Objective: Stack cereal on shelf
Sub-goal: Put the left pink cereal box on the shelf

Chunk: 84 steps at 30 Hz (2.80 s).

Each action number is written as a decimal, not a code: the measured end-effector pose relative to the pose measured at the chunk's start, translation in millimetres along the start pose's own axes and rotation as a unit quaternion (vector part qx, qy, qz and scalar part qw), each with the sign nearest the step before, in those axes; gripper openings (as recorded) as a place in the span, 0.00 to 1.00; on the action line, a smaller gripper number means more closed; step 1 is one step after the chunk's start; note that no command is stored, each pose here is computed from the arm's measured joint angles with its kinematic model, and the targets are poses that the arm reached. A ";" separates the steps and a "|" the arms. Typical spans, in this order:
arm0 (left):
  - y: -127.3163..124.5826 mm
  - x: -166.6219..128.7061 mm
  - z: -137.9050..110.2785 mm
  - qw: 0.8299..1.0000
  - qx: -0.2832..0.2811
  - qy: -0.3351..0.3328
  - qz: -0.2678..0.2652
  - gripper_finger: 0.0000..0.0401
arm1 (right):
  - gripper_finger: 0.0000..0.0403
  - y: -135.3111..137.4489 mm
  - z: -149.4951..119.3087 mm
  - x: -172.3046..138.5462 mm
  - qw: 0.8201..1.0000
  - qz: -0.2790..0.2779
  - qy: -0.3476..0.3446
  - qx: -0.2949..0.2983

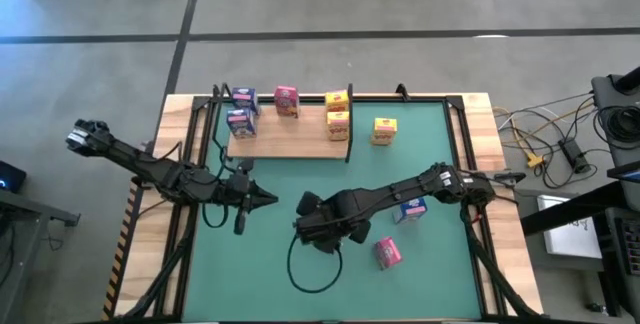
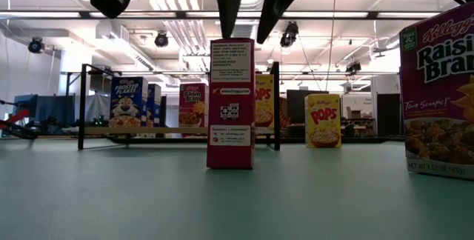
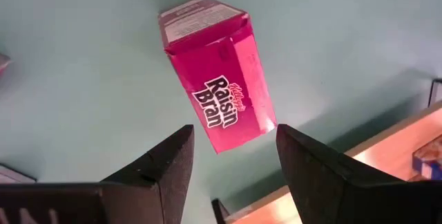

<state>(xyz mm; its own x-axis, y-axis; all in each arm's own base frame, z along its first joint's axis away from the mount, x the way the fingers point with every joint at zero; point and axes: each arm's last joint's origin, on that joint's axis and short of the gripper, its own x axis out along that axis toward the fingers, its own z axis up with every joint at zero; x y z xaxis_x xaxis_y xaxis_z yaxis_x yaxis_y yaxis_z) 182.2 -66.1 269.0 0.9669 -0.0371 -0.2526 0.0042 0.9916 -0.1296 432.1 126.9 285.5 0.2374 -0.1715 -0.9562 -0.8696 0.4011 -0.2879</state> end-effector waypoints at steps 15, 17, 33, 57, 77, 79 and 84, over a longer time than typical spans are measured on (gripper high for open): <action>-11.6 7.6 4.7 0.999 0.022 -0.033 -0.023 0.00 | 0.49 -8.2 -6.3 13.4 1.000 0.009 0.010 -0.009; -11.7 8.0 4.5 0.999 0.022 -0.033 -0.023 0.00 | 0.48 -8.2 -6.3 13.4 1.000 0.009 0.010 -0.009; -13.3 15.4 -1.6 1.000 0.003 -0.014 -0.020 0.00 | 0.49 -16.0 -11.5 14.7 0.999 -0.028 0.034 0.002; -15.5 20.8 -1.5 0.999 -0.001 -0.024 -0.022 0.00 | 0.52 -10.0 -32.1 -33.5 0.994 -0.018 -0.022 0.109; -16.1 20.5 -1.2 0.999 -0.003 -0.025 -0.024 0.00 | 0.78 4.3 -29.1 11.7 0.999 0.039 0.025 -0.029; -16.1 20.5 -1.3 0.999 -0.003 -0.025 -0.024 0.00 | 0.77 2.2 -28.9 16.3 0.998 0.020 0.037 -0.046; -16.1 20.5 -1.3 0.999 -0.003 -0.025 -0.024 0.00 | 0.74 -3.0 -24.6 20.7 0.996 -0.014 0.027 -0.079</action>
<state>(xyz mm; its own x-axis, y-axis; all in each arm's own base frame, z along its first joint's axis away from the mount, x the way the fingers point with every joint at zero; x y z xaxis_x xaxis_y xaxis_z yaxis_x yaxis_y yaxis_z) 201.7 -83.0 264.6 0.9771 -0.0775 -0.1983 0.0489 0.9881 -0.1455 429.0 100.1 267.9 0.2429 -0.2313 -0.9421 -0.9210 0.2500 -0.2989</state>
